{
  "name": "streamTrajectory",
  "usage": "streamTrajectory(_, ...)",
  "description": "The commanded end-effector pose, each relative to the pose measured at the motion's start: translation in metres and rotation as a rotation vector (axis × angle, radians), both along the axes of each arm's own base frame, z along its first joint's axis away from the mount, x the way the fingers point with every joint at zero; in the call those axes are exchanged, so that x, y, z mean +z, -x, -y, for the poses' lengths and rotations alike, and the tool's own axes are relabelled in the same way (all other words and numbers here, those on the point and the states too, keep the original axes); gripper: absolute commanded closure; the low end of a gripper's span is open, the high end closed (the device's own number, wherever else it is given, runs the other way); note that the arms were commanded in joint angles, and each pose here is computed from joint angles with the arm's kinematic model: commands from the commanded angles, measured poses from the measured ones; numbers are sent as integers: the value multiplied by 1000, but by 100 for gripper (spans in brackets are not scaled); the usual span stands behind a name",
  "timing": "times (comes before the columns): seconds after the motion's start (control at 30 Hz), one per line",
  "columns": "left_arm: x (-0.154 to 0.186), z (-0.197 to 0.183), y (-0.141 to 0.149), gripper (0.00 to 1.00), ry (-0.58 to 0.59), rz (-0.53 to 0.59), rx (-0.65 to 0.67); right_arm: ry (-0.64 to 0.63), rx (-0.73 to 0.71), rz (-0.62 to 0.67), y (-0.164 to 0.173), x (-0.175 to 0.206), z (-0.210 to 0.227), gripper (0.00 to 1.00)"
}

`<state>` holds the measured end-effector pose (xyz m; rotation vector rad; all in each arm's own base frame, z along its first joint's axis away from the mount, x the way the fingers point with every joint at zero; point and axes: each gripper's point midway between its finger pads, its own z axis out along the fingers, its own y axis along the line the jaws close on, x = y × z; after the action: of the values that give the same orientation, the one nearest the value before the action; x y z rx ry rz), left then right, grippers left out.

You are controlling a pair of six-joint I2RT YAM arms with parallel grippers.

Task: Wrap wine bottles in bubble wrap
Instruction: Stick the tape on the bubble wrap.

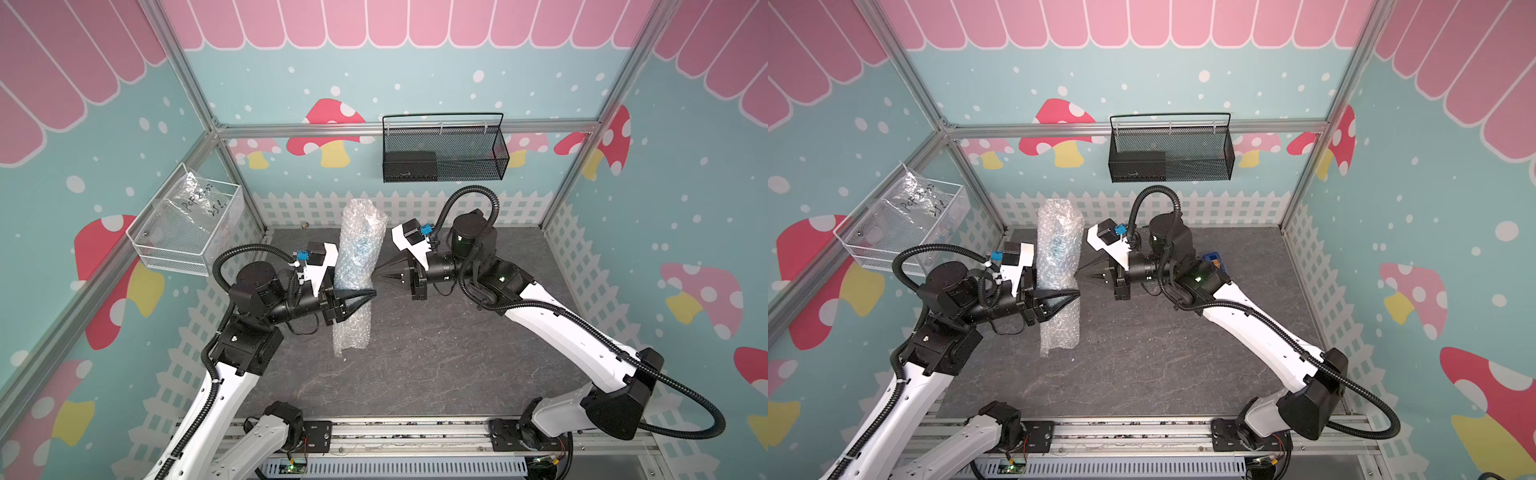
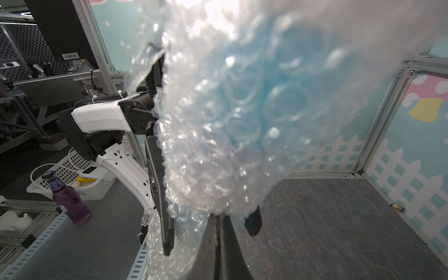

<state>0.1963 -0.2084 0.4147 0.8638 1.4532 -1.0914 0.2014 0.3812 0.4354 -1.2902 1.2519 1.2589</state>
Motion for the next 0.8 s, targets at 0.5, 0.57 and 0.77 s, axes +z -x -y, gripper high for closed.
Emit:
streamTrajectory(0.5,25,-2,6,100,16,192,34,-23,-110,-20,-20,17,4,71)
streamTrajectory(0.57,28,-14,-8,100,9,237,172,29,-282,-45,-44,8,18,64)
streamTrajectory(0.77,45,-52,-38,100,-19,350,495,30,-571,-225,-80,0,81,57)
